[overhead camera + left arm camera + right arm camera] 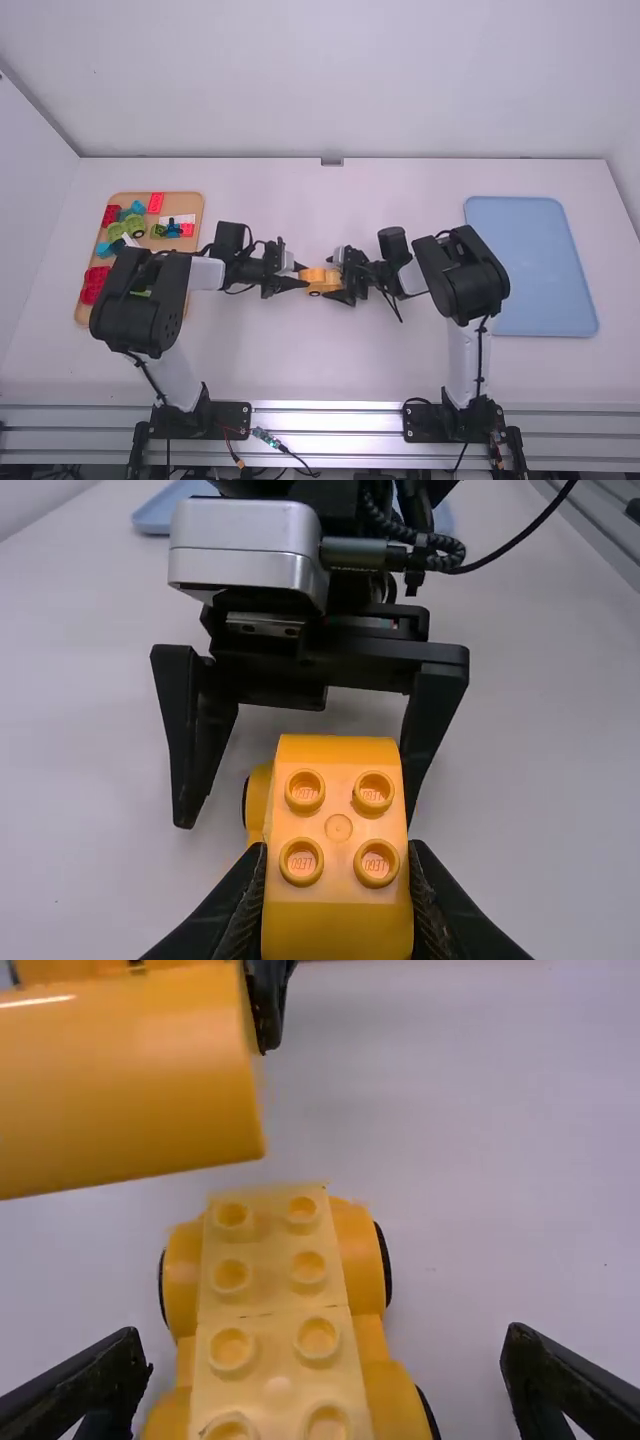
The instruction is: Assemble lego blocks to make yellow taxi
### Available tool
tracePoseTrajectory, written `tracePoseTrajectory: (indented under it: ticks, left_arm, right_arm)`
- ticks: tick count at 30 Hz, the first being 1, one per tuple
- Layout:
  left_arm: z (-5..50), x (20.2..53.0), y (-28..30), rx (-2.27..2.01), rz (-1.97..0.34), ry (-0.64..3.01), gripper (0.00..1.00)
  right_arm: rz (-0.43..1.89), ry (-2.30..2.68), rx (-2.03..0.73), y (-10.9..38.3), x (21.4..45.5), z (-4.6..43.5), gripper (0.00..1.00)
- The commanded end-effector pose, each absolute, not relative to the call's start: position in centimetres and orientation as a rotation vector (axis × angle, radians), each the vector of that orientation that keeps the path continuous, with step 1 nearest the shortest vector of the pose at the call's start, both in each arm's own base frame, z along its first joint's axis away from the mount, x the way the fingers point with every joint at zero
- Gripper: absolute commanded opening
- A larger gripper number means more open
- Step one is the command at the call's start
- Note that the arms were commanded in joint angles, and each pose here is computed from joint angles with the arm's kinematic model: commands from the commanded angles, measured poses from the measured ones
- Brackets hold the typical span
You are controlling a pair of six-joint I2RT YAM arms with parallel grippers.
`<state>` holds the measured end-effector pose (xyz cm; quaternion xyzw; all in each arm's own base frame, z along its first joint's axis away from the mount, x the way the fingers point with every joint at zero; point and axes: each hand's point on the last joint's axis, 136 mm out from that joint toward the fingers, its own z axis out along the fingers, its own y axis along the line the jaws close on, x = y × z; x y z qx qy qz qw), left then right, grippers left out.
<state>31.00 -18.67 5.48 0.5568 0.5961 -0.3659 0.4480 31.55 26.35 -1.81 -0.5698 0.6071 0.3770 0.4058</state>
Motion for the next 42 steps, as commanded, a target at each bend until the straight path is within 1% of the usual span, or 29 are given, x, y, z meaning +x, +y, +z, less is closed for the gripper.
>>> tracePoseTrajectory:
  ticks: [1,3,5,7,8,9,13,19,24,30,35,42]
  left_arm:
    - [5.9,30.9,-19.0,1.372,-0.951,1.437,0.01]
    - [5.8,31.0,-19.0,1.369,-0.953,1.446,0.01]
    - [5.6,31.5,-19.4,1.368,-0.948,1.478,0.01]
    - [5.1,32.3,-19.7,1.37,-0.912,1.545,0.03]
    - [5.0,32.5,-19.8,1.371,-0.904,1.561,0.02]
    - [4.9,32.7,-20.2,1.377,-0.89,1.581,0.02]
    - [4.5,32.5,-21.8,1.431,-0.862,1.585,0.01]
    - [4.0,33.0,-20.4,1.387,-0.844,1.644,0.02]
    - [3.7,33.2,-19.6,1.359,-0.852,1.653,0.01]
    - [3.0,32.6,-20.6,1.379,-0.921,1.633,0.01]
    - [2.2,32.6,-21.1,1.41,-0.876,1.658,0.01]
    - [2.1,32.6,-21.1,1.412,-0.874,1.667,0.02]
  right_arm:
    - [0.971,1.55,-1.429,26.5,31.7,-2.3,0.85]
    - [0.974,1.547,-1.43,26.5,31.6,-2.3,0.81]
    - [0.974,1.55,-1.429,26.5,31.6,-2.3,0.69]
    - [0.975,1.548,-1.433,26.5,31.4,-2.4,0.6]
    - [0.975,1.548,-1.433,26.5,31.4,-2.4,0.59]
    - [0.975,1.552,-1.431,26.4,31.5,-2.4,0.53]
    - [0.971,1.564,-1.425,26.2,31.6,-2.5,0.43]
    - [0.962,1.559,-1.451,25.8,31.3,-3.0,0.39]
    - [0.969,1.55,-1.454,25.8,31.0,-2.9,0.39]
    - [0.967,1.551,-1.454,25.8,31.1,-2.9,0.4]
    - [0.956,1.559,-1.454,25.7,31.2,-3.1,0.39]
    - [0.952,1.562,-1.454,25.7,31.3,-3.1,0.39]
